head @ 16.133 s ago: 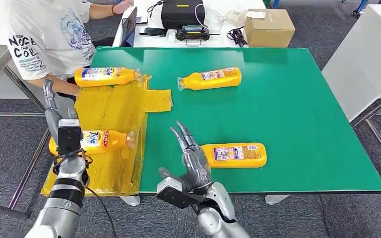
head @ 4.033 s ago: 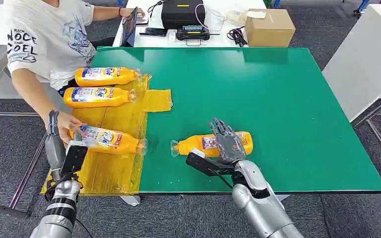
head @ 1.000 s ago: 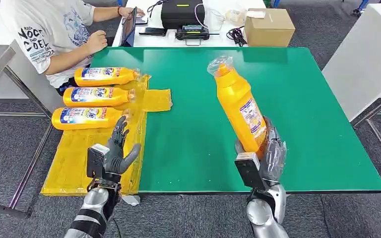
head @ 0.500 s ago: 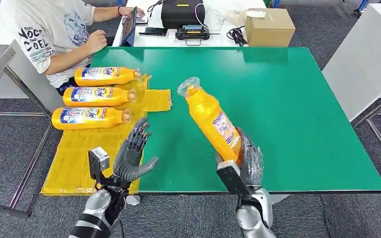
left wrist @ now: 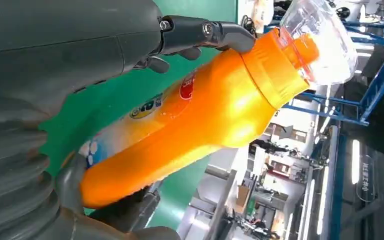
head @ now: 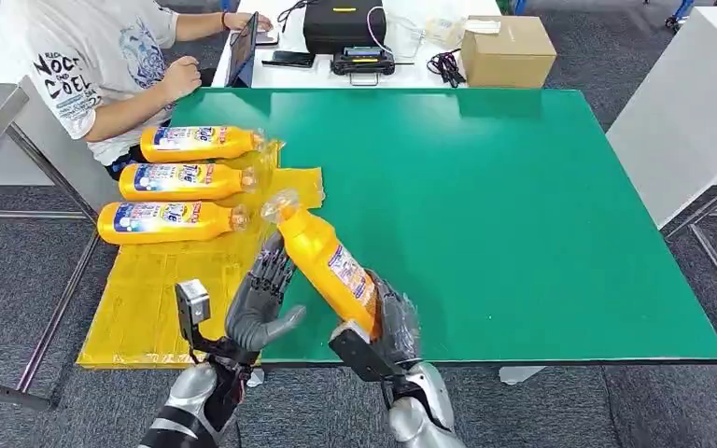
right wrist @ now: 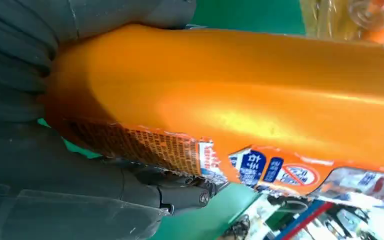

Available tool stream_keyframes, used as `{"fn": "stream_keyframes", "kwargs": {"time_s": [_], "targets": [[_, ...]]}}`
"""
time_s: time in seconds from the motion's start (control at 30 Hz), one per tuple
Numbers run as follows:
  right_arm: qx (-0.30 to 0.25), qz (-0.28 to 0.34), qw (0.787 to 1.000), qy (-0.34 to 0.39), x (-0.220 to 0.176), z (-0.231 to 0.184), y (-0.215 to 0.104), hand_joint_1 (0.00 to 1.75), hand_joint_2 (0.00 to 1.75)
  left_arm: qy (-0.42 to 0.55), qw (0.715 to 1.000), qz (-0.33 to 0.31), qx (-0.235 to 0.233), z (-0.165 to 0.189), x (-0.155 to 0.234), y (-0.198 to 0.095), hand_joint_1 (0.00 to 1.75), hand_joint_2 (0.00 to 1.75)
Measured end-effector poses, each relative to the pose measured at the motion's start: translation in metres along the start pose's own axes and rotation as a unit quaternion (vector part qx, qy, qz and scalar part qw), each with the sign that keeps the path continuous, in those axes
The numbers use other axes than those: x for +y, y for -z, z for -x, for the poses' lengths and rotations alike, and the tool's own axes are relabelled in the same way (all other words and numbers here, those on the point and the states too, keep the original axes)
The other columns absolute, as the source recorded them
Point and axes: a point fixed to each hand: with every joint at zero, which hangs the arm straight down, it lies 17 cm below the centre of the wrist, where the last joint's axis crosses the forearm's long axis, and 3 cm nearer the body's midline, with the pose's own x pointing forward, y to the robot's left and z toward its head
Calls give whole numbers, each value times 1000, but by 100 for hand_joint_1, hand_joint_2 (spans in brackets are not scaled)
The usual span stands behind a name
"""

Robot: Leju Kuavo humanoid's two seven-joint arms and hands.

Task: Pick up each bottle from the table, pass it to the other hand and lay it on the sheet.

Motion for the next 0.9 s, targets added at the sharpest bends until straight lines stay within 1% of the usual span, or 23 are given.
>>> {"fn": "stream_keyframes", "kwargs": {"time_s": [0.27,0.5,0.7,0.9], "targets": [[14,-24,1000,-13,22,5,-1,175,175,-8,1000,-11,23,15,6,-4,0,175],[2,-51,998,-20,42,-1,-7,175,175,-11,999,-13,41,25,8,-4,0,175],[-11,-57,998,-24,51,-11,-8,175,175,-9,998,-26,59,36,13,-5,0,175],[-17,-65,997,-26,59,-17,-8,175,175,-27,997,-35,58,38,16,-6,0,175]]}}
